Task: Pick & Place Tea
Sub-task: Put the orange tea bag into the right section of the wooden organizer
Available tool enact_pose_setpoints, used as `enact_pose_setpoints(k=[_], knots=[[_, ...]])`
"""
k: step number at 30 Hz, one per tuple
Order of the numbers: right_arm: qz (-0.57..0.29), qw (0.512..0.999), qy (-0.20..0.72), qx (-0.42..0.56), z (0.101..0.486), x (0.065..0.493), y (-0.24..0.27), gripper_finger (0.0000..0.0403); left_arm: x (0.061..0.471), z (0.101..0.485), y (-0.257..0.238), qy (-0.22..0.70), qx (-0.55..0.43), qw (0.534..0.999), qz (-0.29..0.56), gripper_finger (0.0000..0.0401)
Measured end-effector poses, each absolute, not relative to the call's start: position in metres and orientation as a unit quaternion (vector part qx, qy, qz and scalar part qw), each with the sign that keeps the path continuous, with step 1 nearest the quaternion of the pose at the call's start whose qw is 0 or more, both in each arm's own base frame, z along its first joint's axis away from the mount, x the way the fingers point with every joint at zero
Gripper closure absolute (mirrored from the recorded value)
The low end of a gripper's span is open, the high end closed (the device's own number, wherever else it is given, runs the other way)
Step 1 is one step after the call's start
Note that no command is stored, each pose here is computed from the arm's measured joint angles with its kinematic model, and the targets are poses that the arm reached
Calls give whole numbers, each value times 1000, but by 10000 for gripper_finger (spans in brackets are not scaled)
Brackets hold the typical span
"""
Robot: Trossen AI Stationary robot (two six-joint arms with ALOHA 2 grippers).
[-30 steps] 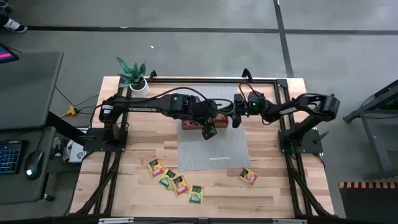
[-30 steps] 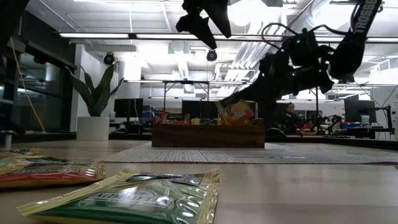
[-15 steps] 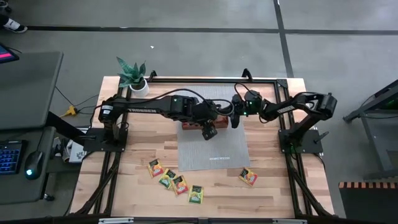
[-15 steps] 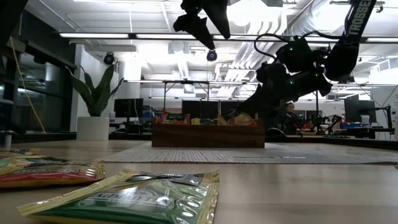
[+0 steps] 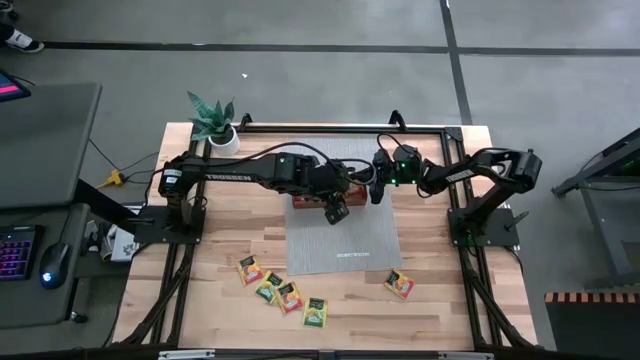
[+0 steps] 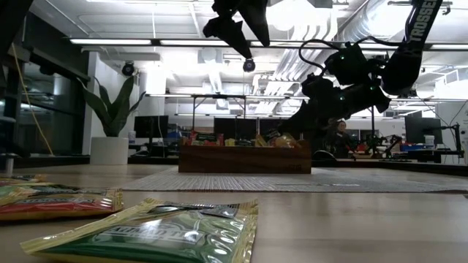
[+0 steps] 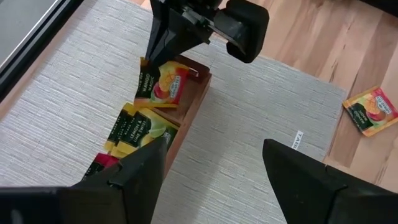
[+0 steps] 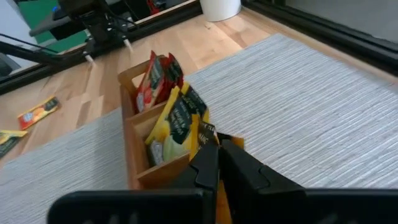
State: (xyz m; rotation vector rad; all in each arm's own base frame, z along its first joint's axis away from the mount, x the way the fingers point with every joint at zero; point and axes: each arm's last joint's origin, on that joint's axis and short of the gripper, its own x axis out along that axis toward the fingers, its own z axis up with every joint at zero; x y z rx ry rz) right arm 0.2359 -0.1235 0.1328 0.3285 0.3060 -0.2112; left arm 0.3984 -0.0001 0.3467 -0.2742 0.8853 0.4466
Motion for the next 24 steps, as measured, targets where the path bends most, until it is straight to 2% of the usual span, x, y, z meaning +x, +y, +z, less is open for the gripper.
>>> enact_pose_setpoints(k=[14, 24], knots=[[-104, 973, 147, 142, 136, 236, -124, 306, 398, 346, 0, 425, -137, 868, 217, 137], [-139, 984, 74, 77, 181, 225, -120, 280, 394, 344, 0, 446, -132, 857, 222, 137]])
